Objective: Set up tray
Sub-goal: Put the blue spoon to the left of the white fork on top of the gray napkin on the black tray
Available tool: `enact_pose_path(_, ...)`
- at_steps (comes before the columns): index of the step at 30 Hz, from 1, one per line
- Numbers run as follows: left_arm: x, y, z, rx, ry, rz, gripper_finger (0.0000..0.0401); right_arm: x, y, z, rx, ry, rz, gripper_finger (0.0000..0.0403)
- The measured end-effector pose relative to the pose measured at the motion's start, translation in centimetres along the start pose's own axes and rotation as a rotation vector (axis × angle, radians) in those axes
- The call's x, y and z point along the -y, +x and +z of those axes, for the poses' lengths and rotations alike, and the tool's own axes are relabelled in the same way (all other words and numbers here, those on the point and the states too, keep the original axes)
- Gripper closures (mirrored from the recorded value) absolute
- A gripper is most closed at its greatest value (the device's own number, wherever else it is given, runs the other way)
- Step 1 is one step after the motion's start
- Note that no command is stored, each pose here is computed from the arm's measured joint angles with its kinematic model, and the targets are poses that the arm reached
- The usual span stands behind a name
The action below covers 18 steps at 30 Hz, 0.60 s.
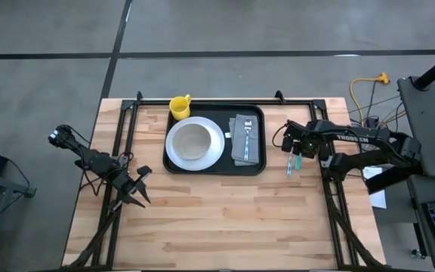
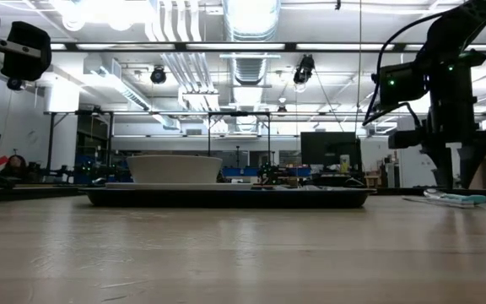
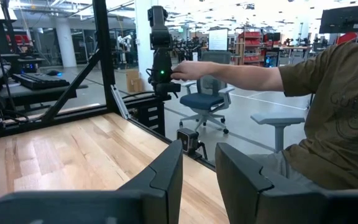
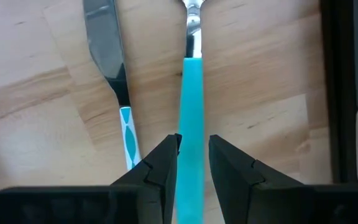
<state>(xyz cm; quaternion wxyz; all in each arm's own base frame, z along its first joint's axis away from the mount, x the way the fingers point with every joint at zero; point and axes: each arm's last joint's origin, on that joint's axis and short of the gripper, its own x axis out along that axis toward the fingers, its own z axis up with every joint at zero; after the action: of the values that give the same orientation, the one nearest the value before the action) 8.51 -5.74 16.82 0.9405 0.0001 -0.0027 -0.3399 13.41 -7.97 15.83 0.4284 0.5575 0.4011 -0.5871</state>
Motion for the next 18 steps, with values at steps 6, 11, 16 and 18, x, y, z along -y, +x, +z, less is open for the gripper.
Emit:
enact_pose_path(6,0.0,0.0,0.0,0.0,0.0,0.0,0.0324,0.2,0.4,-0.1,0.0,0.004,-0.009,0.0329)
enact_pose_path(11,0.0,0.0,0.0,0.0,0.0,0.0,0.0324,0.4,1.3,-0.2,0.004,0.005,0.009,0.0335)
enact_pose_path(16,0.0,0.0,0.0,0.0,0.0,0.0,0.0324,0.4,1.9,-0.2,0.014,0.009,0.055,0.0329)
enact_pose_path(18,0.0,0.0,0.0,0.0,0.0,0.0,0.0324,0.4,2.0,-0.2,0.013,0.009,0.054,0.0325)
